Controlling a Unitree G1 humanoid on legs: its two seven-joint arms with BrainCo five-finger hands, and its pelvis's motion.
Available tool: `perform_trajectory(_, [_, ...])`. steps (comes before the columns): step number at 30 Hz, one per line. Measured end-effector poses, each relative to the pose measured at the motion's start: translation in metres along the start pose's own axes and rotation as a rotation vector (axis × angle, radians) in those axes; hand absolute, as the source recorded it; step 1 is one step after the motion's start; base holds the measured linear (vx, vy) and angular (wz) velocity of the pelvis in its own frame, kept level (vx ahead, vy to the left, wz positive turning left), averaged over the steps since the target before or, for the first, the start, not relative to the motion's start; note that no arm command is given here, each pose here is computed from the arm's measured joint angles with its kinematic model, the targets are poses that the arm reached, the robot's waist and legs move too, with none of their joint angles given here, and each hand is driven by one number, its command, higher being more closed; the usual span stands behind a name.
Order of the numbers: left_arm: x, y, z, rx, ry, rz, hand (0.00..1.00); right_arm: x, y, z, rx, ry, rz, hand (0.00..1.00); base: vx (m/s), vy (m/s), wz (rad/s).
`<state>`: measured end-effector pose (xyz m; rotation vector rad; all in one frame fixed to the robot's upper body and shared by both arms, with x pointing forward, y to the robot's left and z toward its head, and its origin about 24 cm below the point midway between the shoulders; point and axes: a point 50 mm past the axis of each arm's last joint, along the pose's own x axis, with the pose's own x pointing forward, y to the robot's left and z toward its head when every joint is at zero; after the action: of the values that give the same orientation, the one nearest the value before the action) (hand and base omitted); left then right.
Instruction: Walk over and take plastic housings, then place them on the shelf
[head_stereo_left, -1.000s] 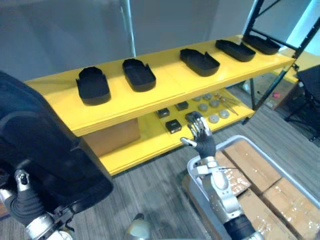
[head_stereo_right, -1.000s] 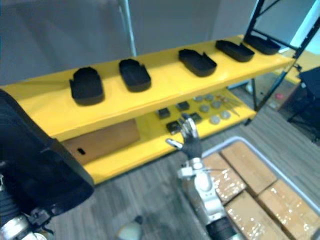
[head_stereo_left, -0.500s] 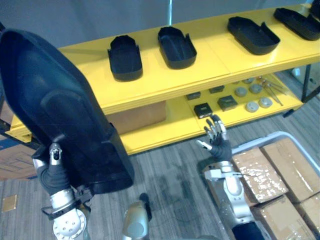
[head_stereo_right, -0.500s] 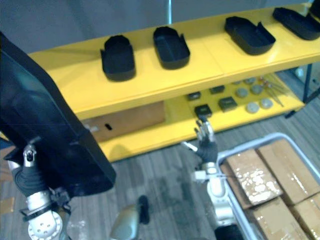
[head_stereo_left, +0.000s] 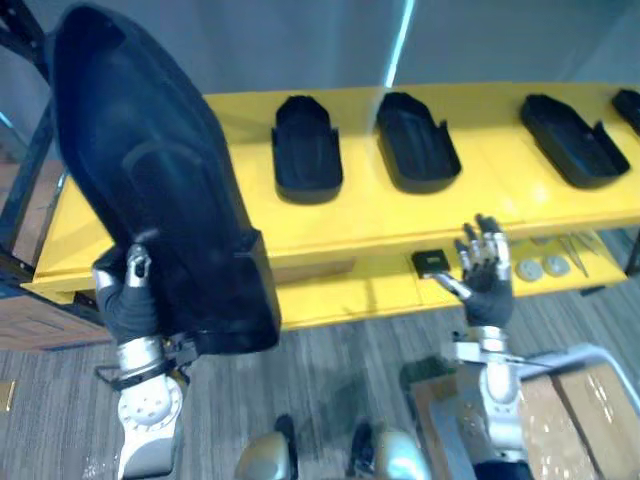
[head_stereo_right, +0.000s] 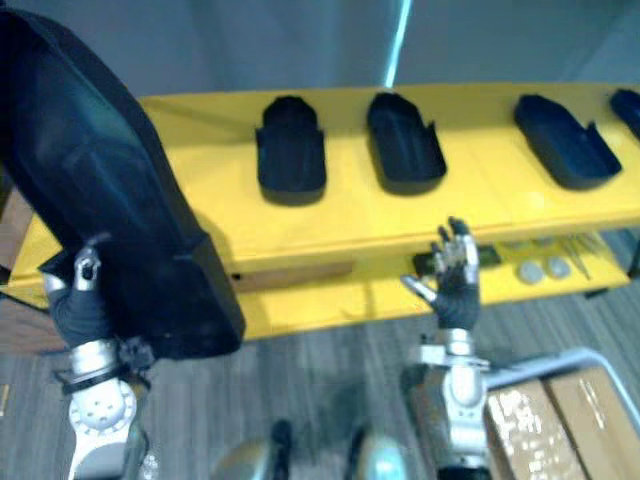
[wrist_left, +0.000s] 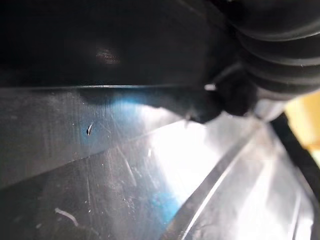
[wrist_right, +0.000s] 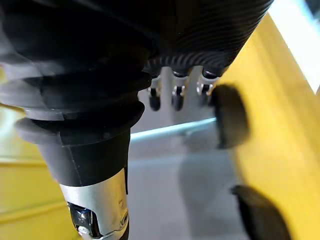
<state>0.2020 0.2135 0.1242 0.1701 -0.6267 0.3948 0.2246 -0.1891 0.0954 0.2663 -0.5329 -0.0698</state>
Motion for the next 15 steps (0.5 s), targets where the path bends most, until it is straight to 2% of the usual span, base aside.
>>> perform_trajectory(5, [-0.007, -0.01, -0.005, -0.037, 0.044, -0.015, 1.0, 0.02, 0.002, 0.01, -0.087, -0.053, 0.056, 0.0, 0.35, -0.144, 0.68])
perform_trajectory(10, [-0.007, -0.025, -0.002, -0.095, 0.031, -0.075, 1.0, 0.02, -0.01, 0.026, -0.163, -0.111, -0.003, 0.0, 0.12, 0.011, 0.93])
perform_trajectory(15, [-0.011, -0.029, -0.003, -0.114, 0.045, -0.074, 1.0, 0.028, -0.007, 0.03, -0.148, -0.153, -0.016, 0.0, 0.02, 0.073, 0.12])
